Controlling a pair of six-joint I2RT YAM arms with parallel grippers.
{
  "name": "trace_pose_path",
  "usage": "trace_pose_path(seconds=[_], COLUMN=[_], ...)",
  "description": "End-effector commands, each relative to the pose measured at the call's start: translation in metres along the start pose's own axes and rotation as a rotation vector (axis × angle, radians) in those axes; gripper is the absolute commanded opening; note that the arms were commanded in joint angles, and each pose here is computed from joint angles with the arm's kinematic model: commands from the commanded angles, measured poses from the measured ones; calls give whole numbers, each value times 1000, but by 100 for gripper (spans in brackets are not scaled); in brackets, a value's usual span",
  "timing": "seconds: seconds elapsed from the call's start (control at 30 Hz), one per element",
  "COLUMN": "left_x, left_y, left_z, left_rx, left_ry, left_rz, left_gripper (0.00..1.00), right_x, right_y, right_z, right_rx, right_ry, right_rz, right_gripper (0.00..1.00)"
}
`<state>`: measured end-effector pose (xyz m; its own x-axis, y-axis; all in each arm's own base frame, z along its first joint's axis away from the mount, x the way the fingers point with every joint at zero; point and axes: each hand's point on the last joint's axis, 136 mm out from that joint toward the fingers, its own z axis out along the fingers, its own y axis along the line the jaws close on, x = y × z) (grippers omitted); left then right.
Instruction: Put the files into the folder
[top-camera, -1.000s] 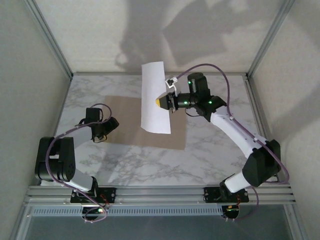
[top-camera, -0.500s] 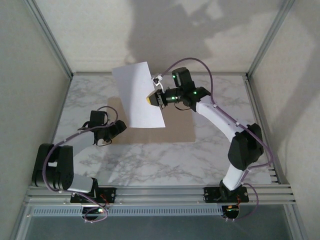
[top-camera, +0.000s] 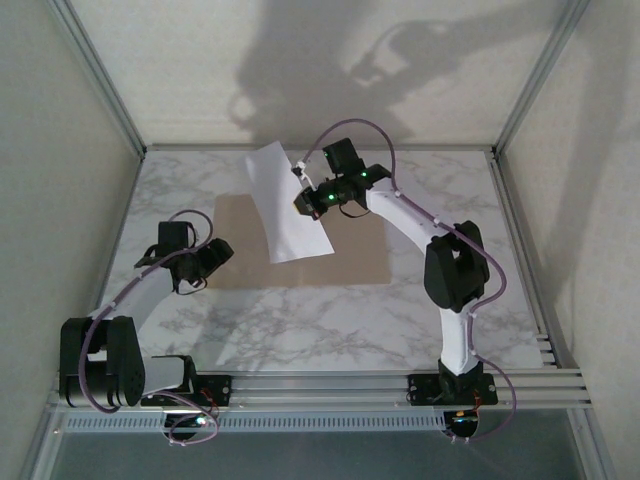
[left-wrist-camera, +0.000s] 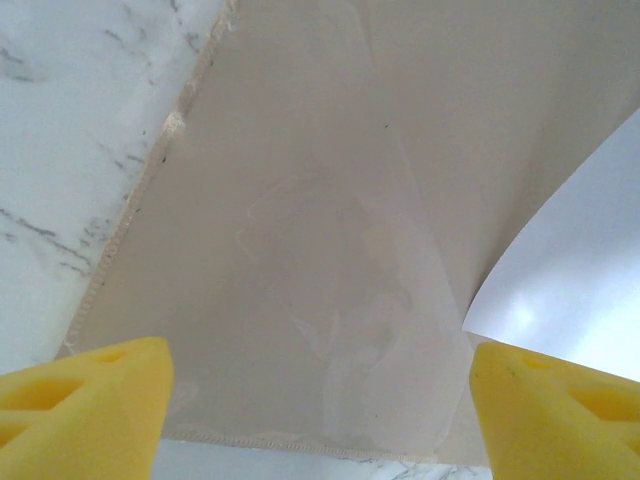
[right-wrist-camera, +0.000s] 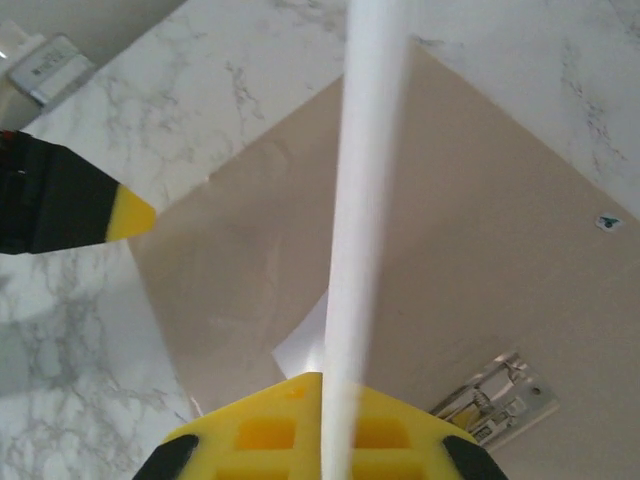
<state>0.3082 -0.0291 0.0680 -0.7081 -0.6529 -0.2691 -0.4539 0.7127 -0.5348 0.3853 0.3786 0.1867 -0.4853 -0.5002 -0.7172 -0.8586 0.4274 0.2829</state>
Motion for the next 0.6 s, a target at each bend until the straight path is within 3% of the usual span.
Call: trace_pose_path(seconds=[0.0,0.57], left_x=[-3,-3], left_y=[6,8], left_z=[-4,-1], left_rx=[-29,-33], left_ry=[-7,10], left_rz=[2,3], left_gripper=[78,78], right_x=[-3,4], right_y=[-2,13], right_z=[-2,9], right_rx=[19,-105], right_ry=[20,21], right_rz=[-69,-105], right_gripper=[0,0])
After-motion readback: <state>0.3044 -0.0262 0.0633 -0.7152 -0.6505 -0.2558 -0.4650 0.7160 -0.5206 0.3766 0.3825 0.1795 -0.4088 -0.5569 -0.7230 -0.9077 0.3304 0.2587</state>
